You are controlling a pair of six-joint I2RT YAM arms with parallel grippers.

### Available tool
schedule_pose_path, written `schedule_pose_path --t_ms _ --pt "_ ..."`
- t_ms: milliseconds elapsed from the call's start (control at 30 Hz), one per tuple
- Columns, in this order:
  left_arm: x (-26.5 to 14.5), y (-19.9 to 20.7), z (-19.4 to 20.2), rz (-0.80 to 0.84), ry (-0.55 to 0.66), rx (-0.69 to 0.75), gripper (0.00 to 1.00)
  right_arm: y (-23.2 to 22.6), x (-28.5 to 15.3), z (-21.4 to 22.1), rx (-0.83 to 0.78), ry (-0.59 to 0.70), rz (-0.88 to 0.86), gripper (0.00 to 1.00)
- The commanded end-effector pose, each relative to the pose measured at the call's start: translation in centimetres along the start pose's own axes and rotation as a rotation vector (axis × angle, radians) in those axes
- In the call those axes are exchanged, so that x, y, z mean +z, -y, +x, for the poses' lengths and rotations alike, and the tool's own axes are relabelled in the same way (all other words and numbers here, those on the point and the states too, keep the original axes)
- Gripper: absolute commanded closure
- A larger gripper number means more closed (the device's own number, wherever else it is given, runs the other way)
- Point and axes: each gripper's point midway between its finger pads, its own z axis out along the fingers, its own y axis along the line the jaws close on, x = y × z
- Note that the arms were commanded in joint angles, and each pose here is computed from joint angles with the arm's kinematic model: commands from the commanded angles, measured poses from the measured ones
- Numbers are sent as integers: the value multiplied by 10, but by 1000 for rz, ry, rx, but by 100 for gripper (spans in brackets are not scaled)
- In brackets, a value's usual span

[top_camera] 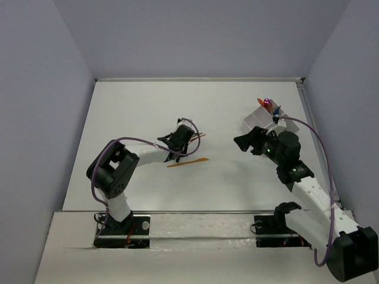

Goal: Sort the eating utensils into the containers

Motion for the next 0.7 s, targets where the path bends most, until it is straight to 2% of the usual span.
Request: schedule_pose_path --t_ms 0,167,367,533,667 --pt "-26 12 -45 96 140 -42 100 -21 3 -15 -7 35 -79 12" --pt "-79 44 -91 279 308 -60 100 -38 8 -14 12 5 -144 7" --pt "-116 80 -105 449 384 -62 100 -64 19 -11 36 -29 -219 2" --pt "-140 104 -112 563 438 -61 100 -85 30 -18 55 -33 -275 2" --pt "-153 120 -110 629 446 -50 100 -86 39 -24 38 -29 -251 9"
